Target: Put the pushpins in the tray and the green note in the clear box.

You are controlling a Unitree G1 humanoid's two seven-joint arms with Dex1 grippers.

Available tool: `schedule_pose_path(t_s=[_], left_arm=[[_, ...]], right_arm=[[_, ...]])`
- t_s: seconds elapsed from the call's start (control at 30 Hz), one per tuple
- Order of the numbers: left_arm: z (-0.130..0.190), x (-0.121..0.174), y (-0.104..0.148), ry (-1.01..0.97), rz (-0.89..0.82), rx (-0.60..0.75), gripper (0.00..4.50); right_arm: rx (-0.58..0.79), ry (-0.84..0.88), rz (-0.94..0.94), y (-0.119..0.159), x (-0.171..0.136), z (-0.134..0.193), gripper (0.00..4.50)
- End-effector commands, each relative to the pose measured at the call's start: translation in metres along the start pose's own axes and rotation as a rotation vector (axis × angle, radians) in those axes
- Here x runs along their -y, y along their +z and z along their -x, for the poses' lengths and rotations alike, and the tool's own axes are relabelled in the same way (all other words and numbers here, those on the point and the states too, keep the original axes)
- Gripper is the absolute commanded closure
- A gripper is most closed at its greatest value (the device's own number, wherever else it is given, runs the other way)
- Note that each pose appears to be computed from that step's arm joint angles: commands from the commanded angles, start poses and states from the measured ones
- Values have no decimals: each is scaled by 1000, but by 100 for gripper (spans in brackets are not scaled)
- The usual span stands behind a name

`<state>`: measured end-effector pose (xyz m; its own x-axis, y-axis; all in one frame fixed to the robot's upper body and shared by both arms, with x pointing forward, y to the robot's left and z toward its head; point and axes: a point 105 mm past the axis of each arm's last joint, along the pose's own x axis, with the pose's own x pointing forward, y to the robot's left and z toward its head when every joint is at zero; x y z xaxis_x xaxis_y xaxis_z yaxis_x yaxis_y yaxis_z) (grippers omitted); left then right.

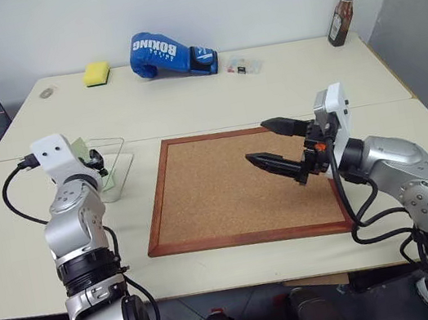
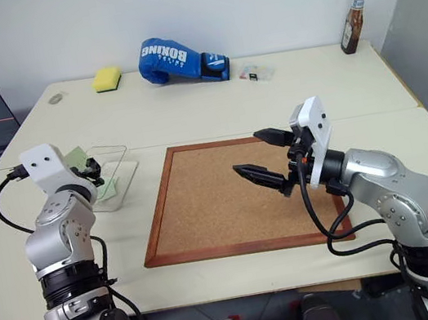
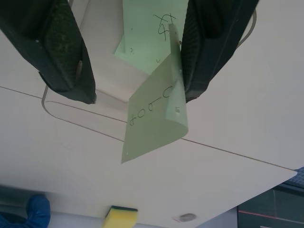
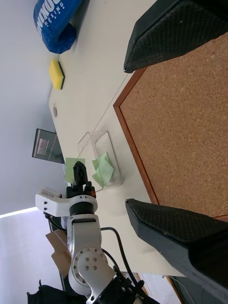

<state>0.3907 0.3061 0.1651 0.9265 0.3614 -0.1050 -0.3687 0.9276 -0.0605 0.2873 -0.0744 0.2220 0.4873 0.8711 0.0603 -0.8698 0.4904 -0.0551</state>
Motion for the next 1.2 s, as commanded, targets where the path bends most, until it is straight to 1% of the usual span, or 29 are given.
schedule_pose_path(t_s=[0.03,0.17,0.33,0.53,0.63,0.77,0.9,1.0,1.2], left_arm=[[2,0,18,-7,-8,65,69],[-1,2,14,-20,21,31,0],[-2,-2,8,13,43,-13,0],[-7,-6,7,49,57,-27,0],[-9,-8,17,69,29,6,0],[-12,-14,22,111,7,23,0],[-15,-11,29,95,-42,55,0],[-17,-10,28,97,-39,46,0],[-21,-11,17,83,-19,-7,0]], right_arm=[[35,7,32,10,-1,1,0],[38,4,29,11,0,1,0],[36,0,28,10,1,0,0],[38,-2,25,10,1,-1,0],[40,-4,26,11,2,-2,0],[41,-6,28,11,1,-3,0],[41,-10,27,11,2,-2,0],[41,-13,29,11,3,-2,0],[50,-21,32,14,3,-3,0]])
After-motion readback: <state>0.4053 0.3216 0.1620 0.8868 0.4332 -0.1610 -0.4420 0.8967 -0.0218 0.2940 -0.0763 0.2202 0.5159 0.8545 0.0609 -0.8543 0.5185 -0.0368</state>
